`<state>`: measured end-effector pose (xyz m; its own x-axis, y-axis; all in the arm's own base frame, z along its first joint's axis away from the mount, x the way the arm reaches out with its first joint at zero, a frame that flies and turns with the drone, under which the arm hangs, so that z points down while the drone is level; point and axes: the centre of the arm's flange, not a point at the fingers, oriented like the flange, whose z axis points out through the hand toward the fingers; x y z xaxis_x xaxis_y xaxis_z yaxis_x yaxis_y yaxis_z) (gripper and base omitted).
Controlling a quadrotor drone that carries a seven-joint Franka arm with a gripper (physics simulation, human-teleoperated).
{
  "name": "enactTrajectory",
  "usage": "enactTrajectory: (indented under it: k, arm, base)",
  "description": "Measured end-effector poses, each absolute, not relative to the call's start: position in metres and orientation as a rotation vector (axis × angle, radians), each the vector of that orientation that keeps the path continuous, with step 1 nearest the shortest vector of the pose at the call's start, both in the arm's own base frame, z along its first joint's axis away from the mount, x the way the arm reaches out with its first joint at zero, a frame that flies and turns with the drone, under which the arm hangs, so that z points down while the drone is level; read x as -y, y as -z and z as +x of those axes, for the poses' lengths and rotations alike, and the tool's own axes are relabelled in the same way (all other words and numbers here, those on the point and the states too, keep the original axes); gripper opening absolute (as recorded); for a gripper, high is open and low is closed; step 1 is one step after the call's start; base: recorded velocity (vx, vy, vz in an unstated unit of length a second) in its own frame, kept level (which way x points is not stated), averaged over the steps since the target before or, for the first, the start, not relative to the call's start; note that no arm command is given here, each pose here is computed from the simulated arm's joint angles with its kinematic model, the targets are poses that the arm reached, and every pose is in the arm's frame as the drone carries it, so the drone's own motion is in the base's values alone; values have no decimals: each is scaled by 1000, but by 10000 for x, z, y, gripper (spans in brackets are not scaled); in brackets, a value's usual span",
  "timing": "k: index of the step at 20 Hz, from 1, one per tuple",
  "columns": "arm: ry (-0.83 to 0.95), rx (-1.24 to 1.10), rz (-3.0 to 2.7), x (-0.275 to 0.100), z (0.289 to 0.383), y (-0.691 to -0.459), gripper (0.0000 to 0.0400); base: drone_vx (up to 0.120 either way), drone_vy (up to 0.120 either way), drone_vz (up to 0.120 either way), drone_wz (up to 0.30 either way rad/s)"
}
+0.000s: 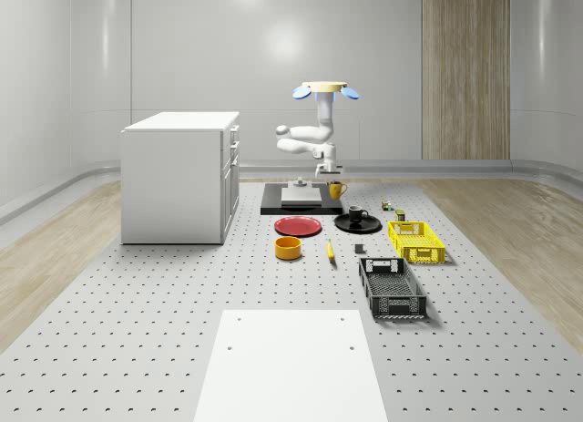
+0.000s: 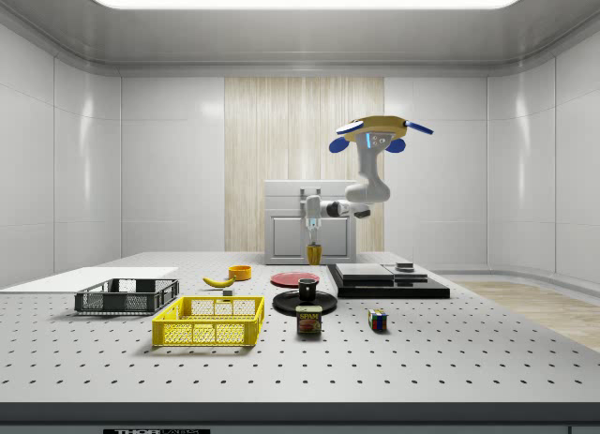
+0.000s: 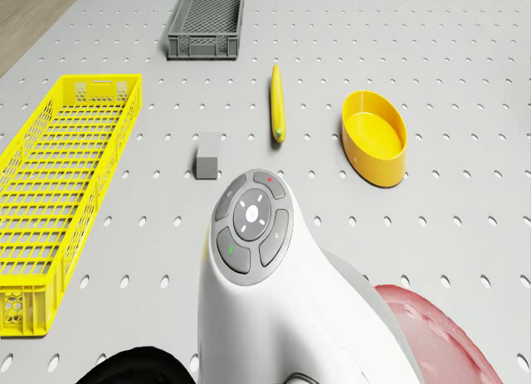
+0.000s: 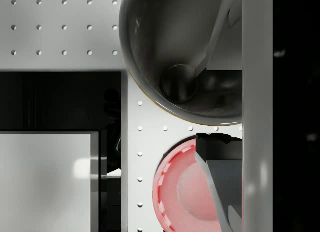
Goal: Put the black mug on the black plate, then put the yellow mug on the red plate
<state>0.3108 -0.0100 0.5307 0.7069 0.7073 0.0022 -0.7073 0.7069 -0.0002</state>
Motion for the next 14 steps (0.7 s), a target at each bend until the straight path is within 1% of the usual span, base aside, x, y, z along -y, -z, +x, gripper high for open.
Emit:
enactTrajectory:
  k: [14]
  arm:
    - [-786,2,1,100,3108,-5307,110]
  base:
    - [120,-120,0,0]
